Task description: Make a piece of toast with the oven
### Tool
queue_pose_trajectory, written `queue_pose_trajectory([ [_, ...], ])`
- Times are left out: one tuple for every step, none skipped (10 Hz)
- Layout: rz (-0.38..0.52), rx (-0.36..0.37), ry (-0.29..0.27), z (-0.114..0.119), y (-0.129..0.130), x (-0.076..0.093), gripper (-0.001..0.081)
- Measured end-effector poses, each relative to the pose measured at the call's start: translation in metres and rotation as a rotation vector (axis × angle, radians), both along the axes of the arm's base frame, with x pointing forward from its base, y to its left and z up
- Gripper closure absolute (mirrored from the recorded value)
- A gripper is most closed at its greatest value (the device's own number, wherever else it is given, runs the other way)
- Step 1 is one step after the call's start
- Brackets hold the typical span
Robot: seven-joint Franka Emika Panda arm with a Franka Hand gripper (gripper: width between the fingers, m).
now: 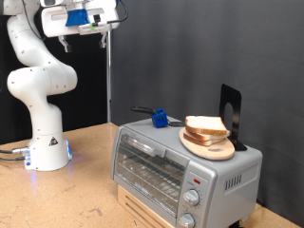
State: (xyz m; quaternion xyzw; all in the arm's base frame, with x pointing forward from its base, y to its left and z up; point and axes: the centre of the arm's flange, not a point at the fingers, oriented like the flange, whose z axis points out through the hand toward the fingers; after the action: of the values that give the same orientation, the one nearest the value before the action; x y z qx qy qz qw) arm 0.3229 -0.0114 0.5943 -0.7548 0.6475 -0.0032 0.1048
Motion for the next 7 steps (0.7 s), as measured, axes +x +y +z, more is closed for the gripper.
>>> queue_pose_trajectory([
  [0.113,-0.007,-0.049,-0.007,0.003,0.004,0.0124],
  [0.224,-0.031,-0.102,-0.017,0.006,0.012,0.0124],
  [0.31,-0.053,-0.14,-0.024,0.009,0.018,0.0124],
  [0.282,-0.041,-0.122,-0.024,0.008,0.016,0.0124],
  [0.296,-0.017,-0.107,-0.024,0.008,0.014,0.0124],
  [0.345,0.024,-0.098,-0.022,0.006,0.013,0.0124],
  [0.384,0.055,-0.092,-0.019,0.002,0.013,0.0124],
])
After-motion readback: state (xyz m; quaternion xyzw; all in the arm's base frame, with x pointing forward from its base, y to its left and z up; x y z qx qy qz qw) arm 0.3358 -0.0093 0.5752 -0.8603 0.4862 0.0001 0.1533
